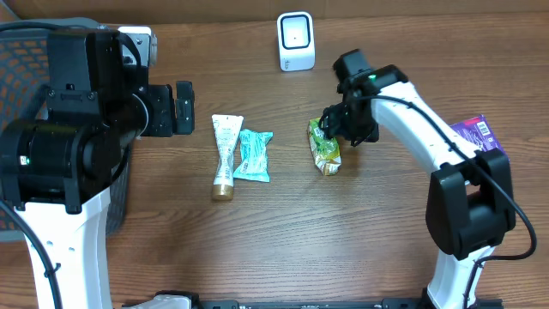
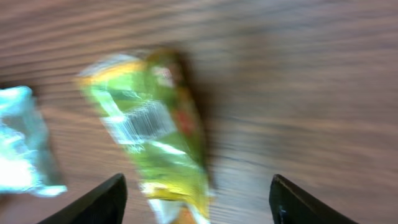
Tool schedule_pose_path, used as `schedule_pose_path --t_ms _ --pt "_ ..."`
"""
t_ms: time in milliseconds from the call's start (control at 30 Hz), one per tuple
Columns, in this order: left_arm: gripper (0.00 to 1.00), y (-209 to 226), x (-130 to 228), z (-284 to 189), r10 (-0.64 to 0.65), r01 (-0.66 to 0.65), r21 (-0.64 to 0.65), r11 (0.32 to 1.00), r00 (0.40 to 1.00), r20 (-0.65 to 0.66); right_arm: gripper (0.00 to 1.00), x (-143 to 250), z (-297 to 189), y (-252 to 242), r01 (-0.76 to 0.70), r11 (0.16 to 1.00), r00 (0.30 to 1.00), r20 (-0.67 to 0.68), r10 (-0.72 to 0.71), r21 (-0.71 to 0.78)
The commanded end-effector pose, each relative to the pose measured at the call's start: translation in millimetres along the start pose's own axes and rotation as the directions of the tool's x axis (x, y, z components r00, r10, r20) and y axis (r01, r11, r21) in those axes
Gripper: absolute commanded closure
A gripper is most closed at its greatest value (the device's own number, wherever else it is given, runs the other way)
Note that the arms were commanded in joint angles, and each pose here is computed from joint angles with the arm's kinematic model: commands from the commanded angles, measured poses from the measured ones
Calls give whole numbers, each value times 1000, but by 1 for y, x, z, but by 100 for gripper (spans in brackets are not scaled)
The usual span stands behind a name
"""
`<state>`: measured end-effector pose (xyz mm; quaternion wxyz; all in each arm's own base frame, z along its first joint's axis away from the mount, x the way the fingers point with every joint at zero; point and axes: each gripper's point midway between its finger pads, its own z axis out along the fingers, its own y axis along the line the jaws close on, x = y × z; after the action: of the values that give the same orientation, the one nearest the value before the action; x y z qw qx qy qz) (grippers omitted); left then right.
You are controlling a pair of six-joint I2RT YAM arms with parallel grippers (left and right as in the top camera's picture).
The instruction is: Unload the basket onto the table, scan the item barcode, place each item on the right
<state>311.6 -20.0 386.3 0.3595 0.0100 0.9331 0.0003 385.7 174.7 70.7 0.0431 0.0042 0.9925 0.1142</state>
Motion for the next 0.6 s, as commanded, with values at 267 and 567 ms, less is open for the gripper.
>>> schedule_pose_path --t_ms 267,567 --pt "1 3 -2 -2 1 -1 -7 1000 1000 11 19 36 20 4 37 857 988 -112 -110 -514" --pt "0 3 -2 -2 1 -1 -7 1000 1000 11 28 61 56 15 -56 834 987 -157 -37 -549"
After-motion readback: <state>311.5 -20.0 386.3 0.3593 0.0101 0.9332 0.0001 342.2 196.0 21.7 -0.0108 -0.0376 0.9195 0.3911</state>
